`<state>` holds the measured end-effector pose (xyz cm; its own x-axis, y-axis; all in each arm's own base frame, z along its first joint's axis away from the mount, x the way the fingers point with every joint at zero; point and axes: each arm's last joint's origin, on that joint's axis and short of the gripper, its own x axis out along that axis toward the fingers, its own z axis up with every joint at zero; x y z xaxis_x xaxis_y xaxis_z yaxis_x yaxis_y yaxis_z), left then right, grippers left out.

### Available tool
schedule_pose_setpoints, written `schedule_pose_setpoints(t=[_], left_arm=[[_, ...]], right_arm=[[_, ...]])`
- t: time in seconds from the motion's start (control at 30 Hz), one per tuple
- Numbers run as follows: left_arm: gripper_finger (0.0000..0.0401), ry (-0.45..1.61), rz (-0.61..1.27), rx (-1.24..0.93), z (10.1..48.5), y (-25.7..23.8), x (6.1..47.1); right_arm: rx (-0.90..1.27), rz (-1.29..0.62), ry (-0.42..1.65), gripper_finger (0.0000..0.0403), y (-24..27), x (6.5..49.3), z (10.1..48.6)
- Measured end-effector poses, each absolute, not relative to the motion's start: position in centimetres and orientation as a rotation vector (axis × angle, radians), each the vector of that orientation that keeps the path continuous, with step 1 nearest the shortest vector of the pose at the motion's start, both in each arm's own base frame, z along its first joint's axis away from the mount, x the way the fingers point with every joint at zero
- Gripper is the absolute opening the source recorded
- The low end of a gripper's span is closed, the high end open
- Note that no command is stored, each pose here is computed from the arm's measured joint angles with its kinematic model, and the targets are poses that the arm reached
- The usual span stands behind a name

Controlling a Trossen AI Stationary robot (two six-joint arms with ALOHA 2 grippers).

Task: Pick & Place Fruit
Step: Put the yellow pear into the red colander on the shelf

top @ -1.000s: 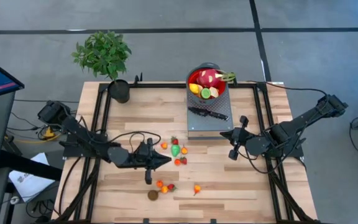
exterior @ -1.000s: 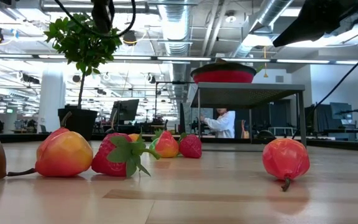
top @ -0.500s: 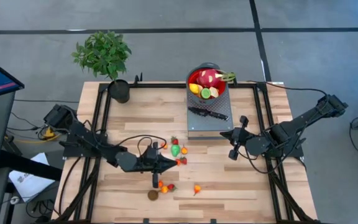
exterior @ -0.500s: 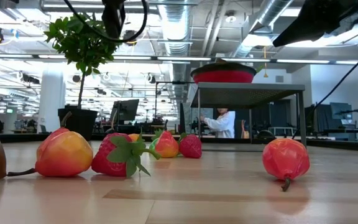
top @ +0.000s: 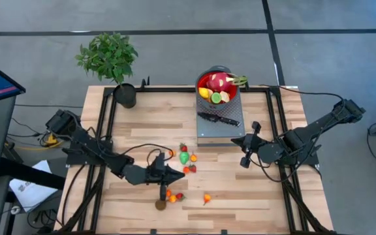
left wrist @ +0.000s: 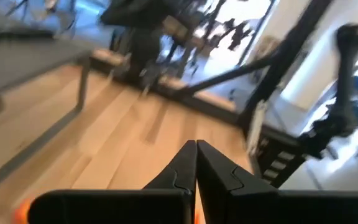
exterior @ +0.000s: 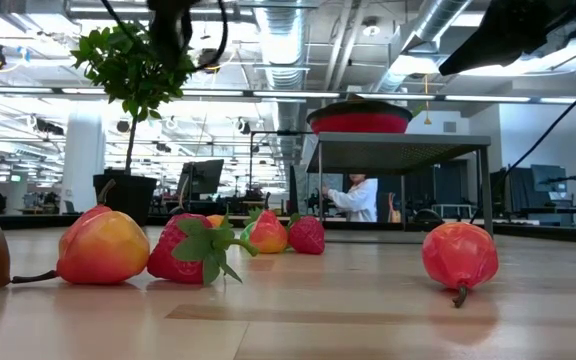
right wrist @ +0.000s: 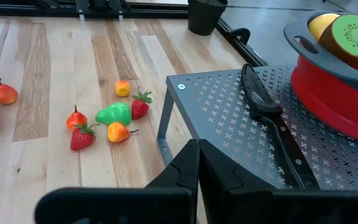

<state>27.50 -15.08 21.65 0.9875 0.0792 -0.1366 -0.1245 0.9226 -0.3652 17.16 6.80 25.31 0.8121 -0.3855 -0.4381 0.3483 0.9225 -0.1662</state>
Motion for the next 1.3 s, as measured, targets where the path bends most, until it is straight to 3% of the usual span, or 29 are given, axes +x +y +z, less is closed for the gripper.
schedule_pose_setpoints(t=[0.47, 0.8, 1.3], left_arm=[[0.0001, 0.418, 0.225, -0.223, 18.5, -12.7, 27.4], [0.0002, 0.651, 0.208, -0.249, 17.1, -8.4, 28.1], [0.0003, 0.702, 0.260, -0.168, 16.8, -4.5, 28.8]], right_arm=[[-0.080, -0.392, 0.485, 0.0000, 6.8, 17.2, 25.3], [-0.079, -0.392, 0.484, 0.0000, 6.8, 17.2, 25.3], [-0.080, -0.392, 0.485, 0.0000, 6.8, 17.2, 25.3]])
